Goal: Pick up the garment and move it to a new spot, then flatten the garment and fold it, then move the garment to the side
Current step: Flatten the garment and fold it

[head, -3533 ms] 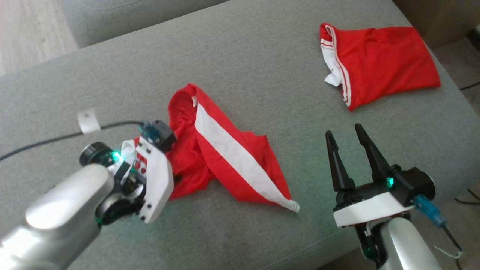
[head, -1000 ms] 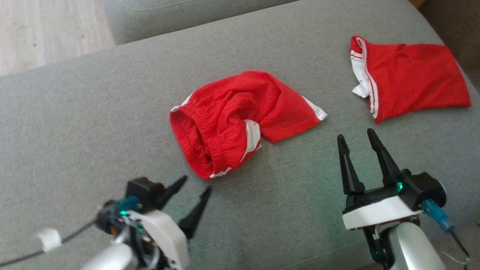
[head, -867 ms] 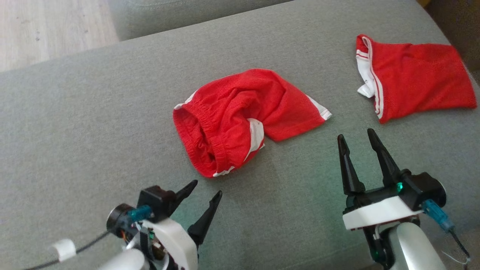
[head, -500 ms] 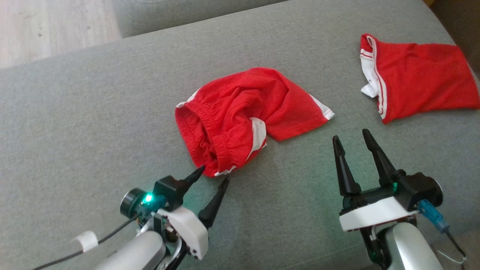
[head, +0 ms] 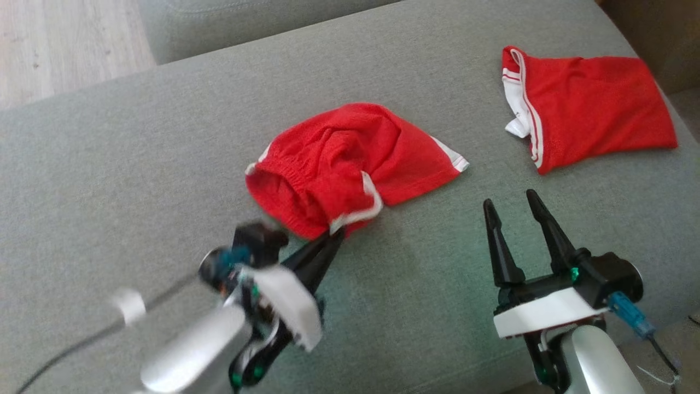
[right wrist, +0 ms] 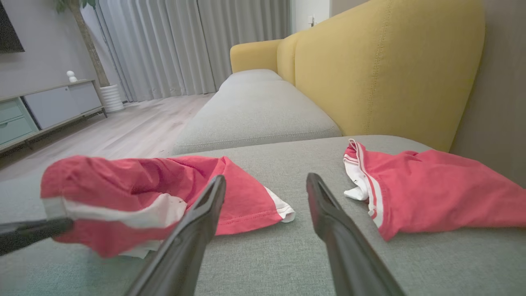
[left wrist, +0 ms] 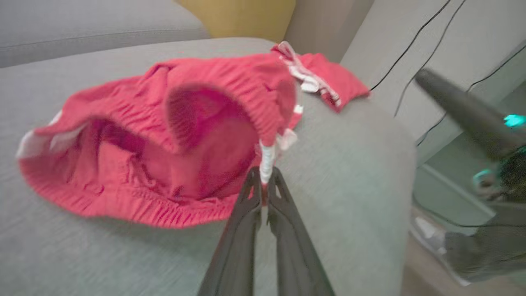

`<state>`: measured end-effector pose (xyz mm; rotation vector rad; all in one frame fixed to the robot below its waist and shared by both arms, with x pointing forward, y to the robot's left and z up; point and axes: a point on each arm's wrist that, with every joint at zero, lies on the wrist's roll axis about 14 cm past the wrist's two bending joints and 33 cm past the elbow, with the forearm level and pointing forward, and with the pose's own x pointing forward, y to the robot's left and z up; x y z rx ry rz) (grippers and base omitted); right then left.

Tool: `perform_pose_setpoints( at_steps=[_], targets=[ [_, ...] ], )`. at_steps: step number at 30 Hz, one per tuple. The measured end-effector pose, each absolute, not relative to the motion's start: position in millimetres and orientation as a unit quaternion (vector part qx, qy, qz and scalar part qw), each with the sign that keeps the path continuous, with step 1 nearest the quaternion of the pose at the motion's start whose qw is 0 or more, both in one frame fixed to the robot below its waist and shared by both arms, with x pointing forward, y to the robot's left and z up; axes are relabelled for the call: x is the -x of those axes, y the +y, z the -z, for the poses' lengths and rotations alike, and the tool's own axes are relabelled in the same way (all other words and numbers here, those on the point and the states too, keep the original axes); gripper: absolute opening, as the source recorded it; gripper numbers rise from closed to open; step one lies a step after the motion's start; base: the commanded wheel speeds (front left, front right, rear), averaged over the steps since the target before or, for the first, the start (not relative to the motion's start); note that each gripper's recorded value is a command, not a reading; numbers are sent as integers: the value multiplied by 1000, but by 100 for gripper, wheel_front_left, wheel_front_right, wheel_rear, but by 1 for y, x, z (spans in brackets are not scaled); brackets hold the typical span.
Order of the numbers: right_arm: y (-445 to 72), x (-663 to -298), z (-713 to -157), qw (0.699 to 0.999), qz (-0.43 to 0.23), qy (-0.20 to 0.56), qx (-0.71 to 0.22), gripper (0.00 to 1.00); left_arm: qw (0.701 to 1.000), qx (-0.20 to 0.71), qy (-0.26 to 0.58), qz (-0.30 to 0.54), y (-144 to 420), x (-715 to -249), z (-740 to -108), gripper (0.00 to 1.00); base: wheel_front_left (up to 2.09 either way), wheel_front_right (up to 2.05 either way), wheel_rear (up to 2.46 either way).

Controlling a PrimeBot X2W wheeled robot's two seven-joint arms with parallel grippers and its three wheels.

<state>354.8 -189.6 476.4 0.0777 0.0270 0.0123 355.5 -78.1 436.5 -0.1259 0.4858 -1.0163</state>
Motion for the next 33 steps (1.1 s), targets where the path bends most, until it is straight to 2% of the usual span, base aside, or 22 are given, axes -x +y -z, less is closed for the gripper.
perform_pose_setpoints(
  at_steps=[6,13,19,23,27,33],
  targets=[
    [-194,-351,-482,999,3,4,-48,100,806,118,216,538,-105,-368,-520,0,0,0,0],
    [-201,-344,-492,998,17,-11,-62,100,821,123,189,524,-109,-426,-611,0,0,0,0],
    [-213,-337,-497,997,37,-20,-69,100,837,123,172,504,-118,-453,-641,0,0,0,0],
    [-217,-335,-499,996,44,-22,-71,100,835,117,176,507,-126,-449,-637,0,0,0,0],
    [-220,-335,-500,996,48,-25,-74,100,835,102,208,499,-123,-445,-608,0,0,0,0],
    [-218,-338,-501,996,45,-26,-74,100,793,68,359,487,-95,-390,-498,0,0,0,0]
  ],
)
